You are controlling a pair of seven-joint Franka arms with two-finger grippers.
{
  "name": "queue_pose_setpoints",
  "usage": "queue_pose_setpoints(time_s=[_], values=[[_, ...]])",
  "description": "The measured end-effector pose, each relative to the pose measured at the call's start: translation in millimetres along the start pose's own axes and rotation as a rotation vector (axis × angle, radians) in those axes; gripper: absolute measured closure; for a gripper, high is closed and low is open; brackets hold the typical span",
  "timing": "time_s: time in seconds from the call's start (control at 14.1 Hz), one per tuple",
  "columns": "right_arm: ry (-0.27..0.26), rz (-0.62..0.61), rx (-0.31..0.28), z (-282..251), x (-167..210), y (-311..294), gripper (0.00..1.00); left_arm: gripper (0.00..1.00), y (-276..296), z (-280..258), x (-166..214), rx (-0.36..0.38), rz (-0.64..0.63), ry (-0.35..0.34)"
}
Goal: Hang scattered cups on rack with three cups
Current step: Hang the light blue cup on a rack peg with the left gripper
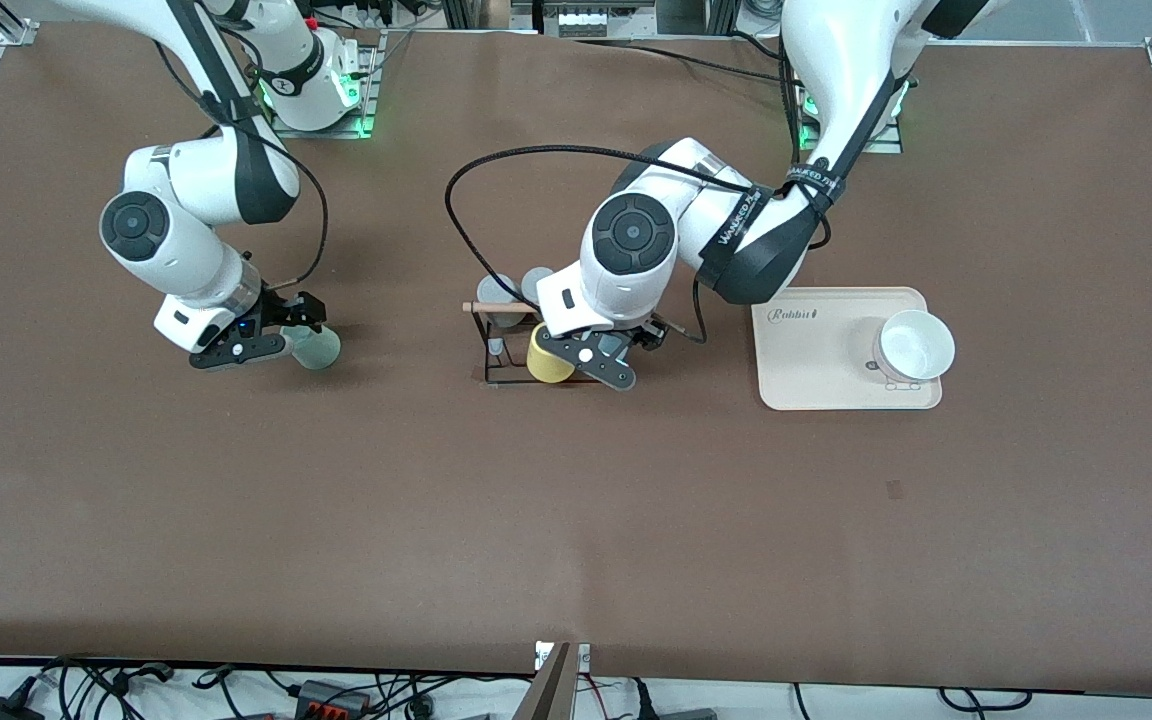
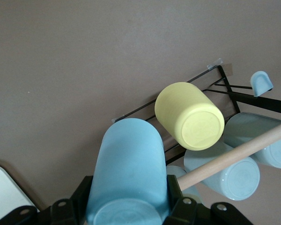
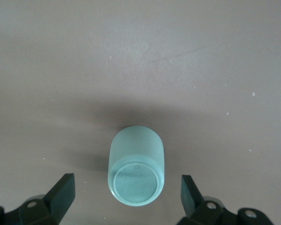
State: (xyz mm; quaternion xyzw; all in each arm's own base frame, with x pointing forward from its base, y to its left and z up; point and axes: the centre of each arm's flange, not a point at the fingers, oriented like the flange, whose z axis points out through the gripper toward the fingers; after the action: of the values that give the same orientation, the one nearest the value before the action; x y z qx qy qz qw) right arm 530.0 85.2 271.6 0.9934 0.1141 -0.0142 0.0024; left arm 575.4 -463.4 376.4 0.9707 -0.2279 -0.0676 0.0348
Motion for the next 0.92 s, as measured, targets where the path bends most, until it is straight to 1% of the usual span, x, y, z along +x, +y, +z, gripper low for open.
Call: queue_pose_setpoints(time_s=[0.21,0.57,0.78,0.92], values=[[-0.019,0.002,0.001,13,-5,1,0.00,0.33,3,6,0,0.003,0.004,-0.009],[-0.035,0.031,0.003,21,-7,13,0.00,0.33,11,16,0,0.009,0.016,-0.017],[-0.041,0.133,0.002,25,-7,10,0.00,0.33,12,29,3,0.011,0.017,-0.028],[-0.041,0.161,0.001,25,-6,2,0.00,0.33,12,37,5,0.009,0.017,-0.028]])
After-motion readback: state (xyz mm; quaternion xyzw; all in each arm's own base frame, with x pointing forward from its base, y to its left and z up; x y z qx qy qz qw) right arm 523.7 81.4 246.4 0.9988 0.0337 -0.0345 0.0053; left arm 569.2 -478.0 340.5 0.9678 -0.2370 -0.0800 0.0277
